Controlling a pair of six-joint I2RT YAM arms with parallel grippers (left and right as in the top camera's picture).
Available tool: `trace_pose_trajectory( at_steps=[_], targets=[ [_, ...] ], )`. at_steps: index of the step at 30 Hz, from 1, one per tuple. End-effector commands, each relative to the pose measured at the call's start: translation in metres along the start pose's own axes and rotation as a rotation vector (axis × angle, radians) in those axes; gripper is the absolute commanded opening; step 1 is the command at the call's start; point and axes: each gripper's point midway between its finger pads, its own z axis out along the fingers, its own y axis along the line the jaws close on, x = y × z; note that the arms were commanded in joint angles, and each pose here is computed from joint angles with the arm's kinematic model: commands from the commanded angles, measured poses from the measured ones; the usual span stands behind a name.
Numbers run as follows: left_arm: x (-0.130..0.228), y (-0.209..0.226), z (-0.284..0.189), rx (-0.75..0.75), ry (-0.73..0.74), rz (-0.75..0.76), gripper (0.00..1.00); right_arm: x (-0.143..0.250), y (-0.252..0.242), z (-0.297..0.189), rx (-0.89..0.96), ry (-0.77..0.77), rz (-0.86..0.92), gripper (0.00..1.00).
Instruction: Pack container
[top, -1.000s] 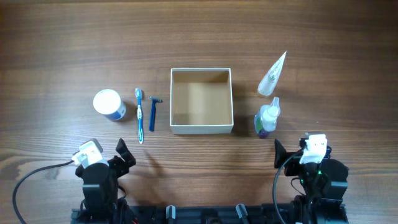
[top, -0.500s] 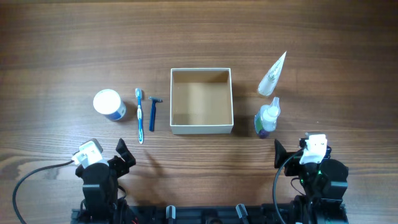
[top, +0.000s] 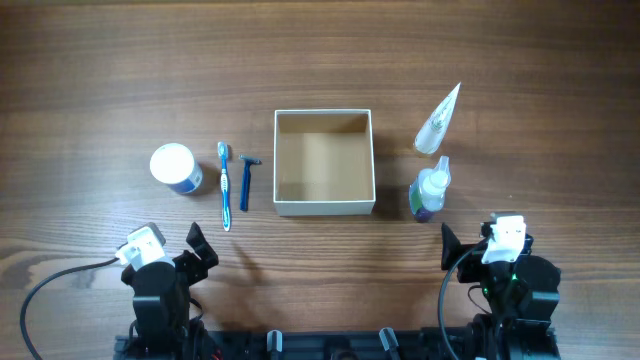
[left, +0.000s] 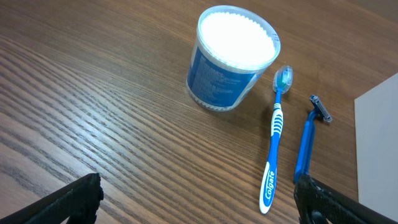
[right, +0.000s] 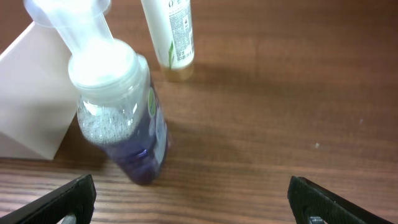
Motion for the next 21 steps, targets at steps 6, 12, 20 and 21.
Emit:
trace_pose_trajectory(
  at_steps=[6, 12, 20, 21],
  targets=[
    [0.002, 0.001, 0.002, -0.002, -0.001, 0.005, 1.00, -0.073, 0.035, -0.015, -0.255, -0.278, 0.267, 1.00],
    [0.002, 0.001, 0.002, -0.002, -0.001, 0.005, 1.00, -0.110, 0.047, -0.034, -0.344, -0.426, 0.230, 1.00],
    [0.002, 0.001, 0.002, -0.002, -0.001, 0.005, 1.00, -0.190, 0.040, -0.064, -0.279, -0.426, 0.150, 1.00],
    [0.002, 0.001, 0.002, -0.002, -0.001, 0.005, 1.00, -0.201, 0.038, -0.064, -0.268, -0.391, 0.147, 1.00]
  ],
)
